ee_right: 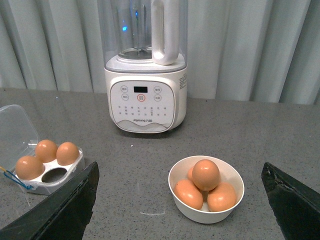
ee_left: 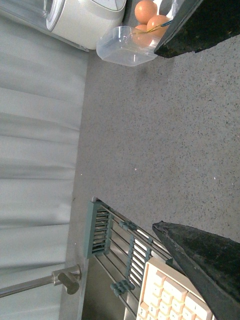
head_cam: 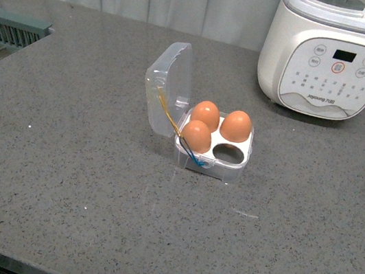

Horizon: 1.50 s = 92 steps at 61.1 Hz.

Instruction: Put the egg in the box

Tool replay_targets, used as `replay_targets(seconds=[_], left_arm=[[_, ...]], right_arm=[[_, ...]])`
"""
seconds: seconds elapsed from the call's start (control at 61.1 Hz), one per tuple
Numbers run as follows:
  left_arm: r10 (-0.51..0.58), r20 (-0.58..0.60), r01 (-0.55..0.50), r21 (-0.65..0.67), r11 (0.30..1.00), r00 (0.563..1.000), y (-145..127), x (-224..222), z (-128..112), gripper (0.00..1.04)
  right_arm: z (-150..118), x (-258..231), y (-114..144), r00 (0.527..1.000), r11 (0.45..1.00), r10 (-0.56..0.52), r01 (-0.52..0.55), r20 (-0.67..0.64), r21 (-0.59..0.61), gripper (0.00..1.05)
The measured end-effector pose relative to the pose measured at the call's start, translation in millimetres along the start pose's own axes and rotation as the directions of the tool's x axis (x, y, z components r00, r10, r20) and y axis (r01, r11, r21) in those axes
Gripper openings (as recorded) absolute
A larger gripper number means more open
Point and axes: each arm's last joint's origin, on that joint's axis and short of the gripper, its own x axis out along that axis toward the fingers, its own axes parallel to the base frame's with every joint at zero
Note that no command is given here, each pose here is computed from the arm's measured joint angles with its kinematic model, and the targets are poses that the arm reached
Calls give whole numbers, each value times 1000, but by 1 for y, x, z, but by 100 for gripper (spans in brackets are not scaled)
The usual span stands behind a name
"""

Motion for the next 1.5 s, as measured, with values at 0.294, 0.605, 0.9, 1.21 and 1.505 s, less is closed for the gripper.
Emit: replay_targets(seconds=[0.294, 0.605, 0.9, 1.21, 1.505], left_arm=[[0, 0, 0, 0, 1000, 1000, 0, 0, 0, 98], [0, 0, 0, 0, 1000, 1000, 0, 0, 0, 98], [0, 0, 0, 0, 1000, 1000, 0, 0, 0, 98], [0, 0, 0, 0, 1000, 1000, 0, 0, 0, 98], [0, 0, 0, 0, 1000, 1000, 0, 0, 0, 98]], right_arm=[[0, 0, 0, 1000, 1000, 0, 0, 0, 0, 95], [0, 0, 0, 1000, 1000, 0, 0, 0, 0, 95], [0, 0, 0, 1000, 1000, 0, 0, 0, 0, 95], [0, 0, 0, 1000, 1000, 0, 0, 0, 0, 95], [-6, 9, -4, 975, 1000, -19, 19, -219, 1, 95]])
